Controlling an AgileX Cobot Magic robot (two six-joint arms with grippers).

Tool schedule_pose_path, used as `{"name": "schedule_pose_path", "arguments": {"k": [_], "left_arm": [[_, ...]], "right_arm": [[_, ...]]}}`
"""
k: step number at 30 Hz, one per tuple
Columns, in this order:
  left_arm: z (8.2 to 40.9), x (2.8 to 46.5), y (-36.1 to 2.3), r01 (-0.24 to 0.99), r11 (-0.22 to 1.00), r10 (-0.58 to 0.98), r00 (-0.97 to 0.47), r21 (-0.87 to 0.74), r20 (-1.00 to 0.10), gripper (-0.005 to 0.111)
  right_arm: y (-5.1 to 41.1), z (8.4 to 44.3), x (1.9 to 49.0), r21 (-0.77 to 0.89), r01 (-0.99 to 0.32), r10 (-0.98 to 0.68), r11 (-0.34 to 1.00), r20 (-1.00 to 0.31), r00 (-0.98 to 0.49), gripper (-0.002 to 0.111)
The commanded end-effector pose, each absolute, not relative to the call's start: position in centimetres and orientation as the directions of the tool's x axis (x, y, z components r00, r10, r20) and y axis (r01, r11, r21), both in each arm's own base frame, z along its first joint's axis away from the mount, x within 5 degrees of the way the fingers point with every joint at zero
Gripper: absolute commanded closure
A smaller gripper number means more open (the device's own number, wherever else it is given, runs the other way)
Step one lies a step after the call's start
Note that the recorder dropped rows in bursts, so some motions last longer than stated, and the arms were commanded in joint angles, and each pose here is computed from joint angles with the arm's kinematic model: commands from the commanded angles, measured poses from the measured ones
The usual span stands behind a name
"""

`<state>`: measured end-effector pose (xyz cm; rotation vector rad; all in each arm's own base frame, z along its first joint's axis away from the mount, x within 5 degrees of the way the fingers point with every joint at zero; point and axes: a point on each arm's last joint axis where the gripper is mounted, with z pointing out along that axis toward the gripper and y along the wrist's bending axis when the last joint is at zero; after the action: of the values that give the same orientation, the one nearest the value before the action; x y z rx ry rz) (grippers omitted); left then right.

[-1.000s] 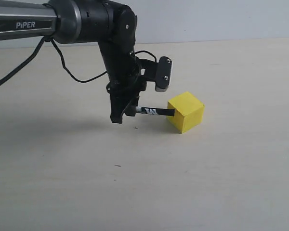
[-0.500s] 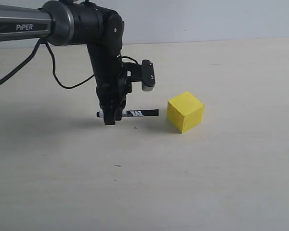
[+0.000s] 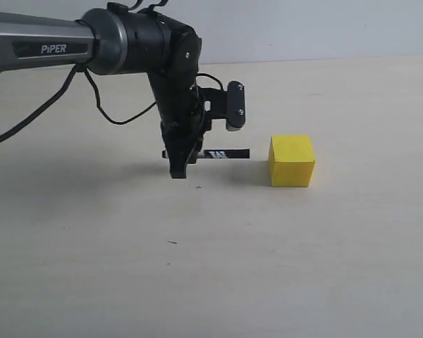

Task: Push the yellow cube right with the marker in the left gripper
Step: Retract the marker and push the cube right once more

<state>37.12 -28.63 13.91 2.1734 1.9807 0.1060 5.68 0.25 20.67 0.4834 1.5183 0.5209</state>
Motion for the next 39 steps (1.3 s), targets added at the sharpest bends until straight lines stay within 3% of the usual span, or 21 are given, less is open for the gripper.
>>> {"name": "schedule_pose_path", "arguments": {"k": [1,7,15,20,29,39], "left_arm": [[14.3,38.4,-26.4,0.989,-0.021,0.998,0.029,0.148,-0.053,0.107],[14.4,38.7,-24.2,0.998,-0.033,0.999,0.033,0.051,0.004,0.107],[17.3,39.7,-25.3,0.999,-0.017,0.997,0.021,0.050,-0.079,0.107],[16.7,40.6,-26.9,1.000,-0.013,0.980,0.015,0.014,-0.197,0.107],[15.7,41.2,-26.4,0.995,0.050,0.998,-0.046,0.091,-0.040,0.107],[14.5,39.3,-29.2,0.996,-0.050,0.998,0.053,0.068,-0.032,0.107]], "right_arm": [[0.2,20.6,5.6,0.585,-0.018,0.584,0.811,-0.811,-0.006,0.108],[0.2,20.6,5.6,0.585,-0.018,0.584,0.811,-0.811,-0.006,0.108],[0.2,20.6,5.6,0.585,-0.018,0.584,0.811,-0.811,-0.006,0.108],[0.2,20.6,5.6,0.585,-0.018,0.584,0.811,-0.811,-0.006,0.108],[0.2,20.6,5.6,0.588,-0.018,0.588,0.809,-0.809,-0.007,0.108],[0.2,20.6,5.6,0.588,-0.018,0.588,0.809,-0.809,-0.007,0.108]]}}
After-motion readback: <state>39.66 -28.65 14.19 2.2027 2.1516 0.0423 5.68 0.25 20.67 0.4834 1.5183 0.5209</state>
